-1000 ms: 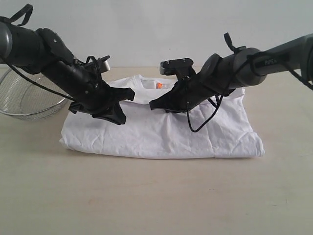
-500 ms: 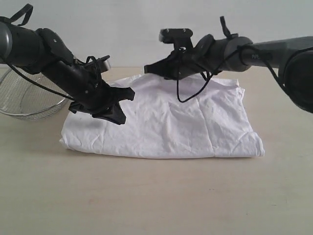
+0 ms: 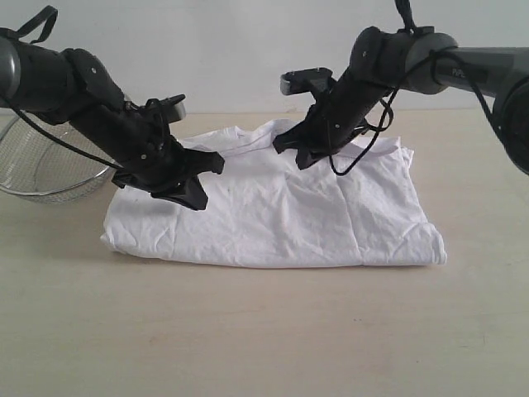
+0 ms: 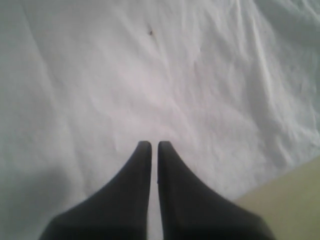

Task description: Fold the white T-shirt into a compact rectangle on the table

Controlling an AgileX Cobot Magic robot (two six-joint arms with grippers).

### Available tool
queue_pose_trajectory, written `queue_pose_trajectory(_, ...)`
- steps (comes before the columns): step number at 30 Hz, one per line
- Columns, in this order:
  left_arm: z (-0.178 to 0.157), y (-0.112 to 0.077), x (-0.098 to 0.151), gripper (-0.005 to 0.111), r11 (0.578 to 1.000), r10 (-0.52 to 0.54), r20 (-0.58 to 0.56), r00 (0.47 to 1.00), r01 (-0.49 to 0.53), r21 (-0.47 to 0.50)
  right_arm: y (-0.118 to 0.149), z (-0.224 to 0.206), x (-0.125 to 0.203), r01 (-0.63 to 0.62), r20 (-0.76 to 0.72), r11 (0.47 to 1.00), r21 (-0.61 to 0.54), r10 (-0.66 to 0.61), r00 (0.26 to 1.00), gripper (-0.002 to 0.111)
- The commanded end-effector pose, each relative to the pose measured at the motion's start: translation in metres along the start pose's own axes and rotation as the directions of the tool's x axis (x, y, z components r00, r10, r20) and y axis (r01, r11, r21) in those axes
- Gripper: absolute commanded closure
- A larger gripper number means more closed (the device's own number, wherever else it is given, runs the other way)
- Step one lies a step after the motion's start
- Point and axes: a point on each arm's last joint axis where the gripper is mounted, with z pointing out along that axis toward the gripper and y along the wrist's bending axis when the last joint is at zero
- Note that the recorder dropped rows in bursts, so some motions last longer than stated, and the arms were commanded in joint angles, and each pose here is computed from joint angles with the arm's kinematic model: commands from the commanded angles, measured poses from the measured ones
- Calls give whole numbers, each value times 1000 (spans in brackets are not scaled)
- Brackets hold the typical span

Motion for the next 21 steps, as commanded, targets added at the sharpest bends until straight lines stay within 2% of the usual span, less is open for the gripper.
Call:
queue_pose_trajectory(1, 1, 0, 0, 102, 1000, 18, 7, 1000, -18, -15, -20, -7, 0, 22, -17, 982, 189, -19, 1000, 108)
queue_pose_trajectory(3, 1, 0, 1, 102, 1000, 19, 6, 1000, -19, -16, -25, -8, 1, 52, -31, 970, 237, -46, 998, 108)
queue_pose_trajectory(12, 1, 0, 0, 102, 1000, 19, 10, 1000, -19, -18, -34, 1, 3, 146, -48, 941, 304, -138, 989, 108)
queue_pose_trajectory(17, 1, 0, 0, 102, 1000, 19, 10, 1000, -19, -18, -47, 18, 7, 145, -39, 902, 407, -142, 989, 108)
queue_pose_trajectory(21, 1, 0, 0, 102, 1000, 19, 10, 1000, -19, -18, -53, 12, -1, 93, 41, 872, 481, -128, 991, 108)
